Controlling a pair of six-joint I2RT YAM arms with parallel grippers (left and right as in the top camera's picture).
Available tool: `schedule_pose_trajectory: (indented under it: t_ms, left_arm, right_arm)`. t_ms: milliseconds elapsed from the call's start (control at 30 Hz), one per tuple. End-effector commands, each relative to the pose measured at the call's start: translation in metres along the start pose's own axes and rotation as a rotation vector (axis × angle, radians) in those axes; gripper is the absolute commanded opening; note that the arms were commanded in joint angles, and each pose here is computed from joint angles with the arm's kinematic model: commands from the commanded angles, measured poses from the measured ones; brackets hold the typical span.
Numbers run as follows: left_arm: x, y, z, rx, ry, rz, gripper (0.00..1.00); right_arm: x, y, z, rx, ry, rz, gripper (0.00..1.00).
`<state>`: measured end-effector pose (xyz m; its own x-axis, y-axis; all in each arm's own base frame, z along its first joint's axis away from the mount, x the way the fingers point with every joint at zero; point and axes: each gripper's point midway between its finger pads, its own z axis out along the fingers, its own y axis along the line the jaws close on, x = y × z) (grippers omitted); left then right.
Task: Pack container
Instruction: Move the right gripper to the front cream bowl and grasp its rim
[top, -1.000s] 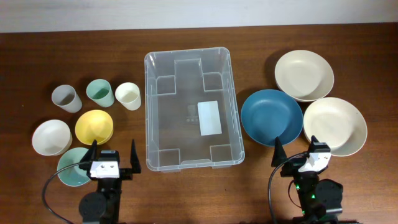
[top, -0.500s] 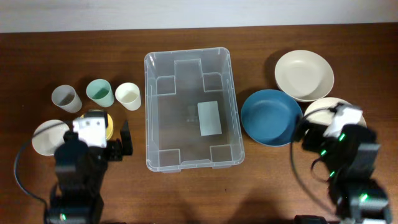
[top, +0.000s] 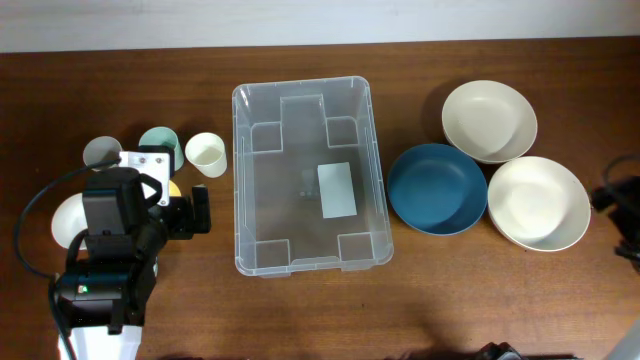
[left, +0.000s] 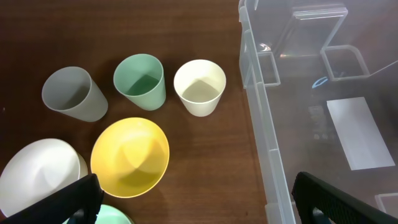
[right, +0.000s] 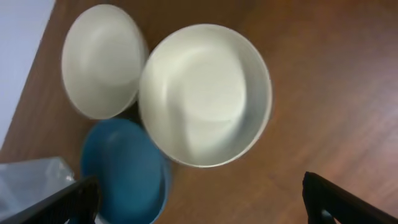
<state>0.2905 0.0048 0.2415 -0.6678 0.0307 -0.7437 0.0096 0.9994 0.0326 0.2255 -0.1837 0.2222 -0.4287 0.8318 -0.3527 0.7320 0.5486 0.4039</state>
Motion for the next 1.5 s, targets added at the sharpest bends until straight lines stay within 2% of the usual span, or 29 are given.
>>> schedule_pose_trajectory:
  t_ms: [0,200,400,667,1000,1133,1367,1467]
  left_arm:
    - [-0.01,0.001,-0.007,-0.002,-0.03,-0.007,1.0]
    - [-0.01,0.001,-0.007,-0.003,-0.03,-0.007,1.0]
    - [-0.012,0.001,-0.007,-0.003,-0.04,-0.008,1.0]
    - [-0.015,0.001,-0.007,-0.003,-0.052,-0.007,1.0]
    - [-0.02,0.001,-0.007,-0.004,-0.07,-0.008,1.0]
    - [-0.02,0.001,-0.007,-0.004,-0.071,-0.008,1.0]
    - [-0.02,0.001,-0.007,-0.004,-0.07,-0.007,1.0]
    - [-0.02,0.001,-0.007,-0.004,-0.07,-0.008,0.99]
  right_arm:
    - [-0.005,-0.006,0.007,-0.089,0.036,-0.005,0.99]
    - [0.025,-0.034,0.071,-0.108,0.231,0.068,0.99]
    - [0.053,-0.054,0.128,-0.158,0.304,0.117,0.99]
    - [0.057,-0.072,0.163,-0.138,0.294,0.161,0.99]
    - [0.027,-0.074,0.178,-0.153,0.174,0.094,0.67]
    - [0.021,-0.068,0.183,-0.148,0.148,0.046,0.66]
    - [0.027,-0.05,0.2,-0.031,0.15,-0.106,0.65]
    - [0.027,-0.057,0.202,0.042,0.142,-0.093,0.65]
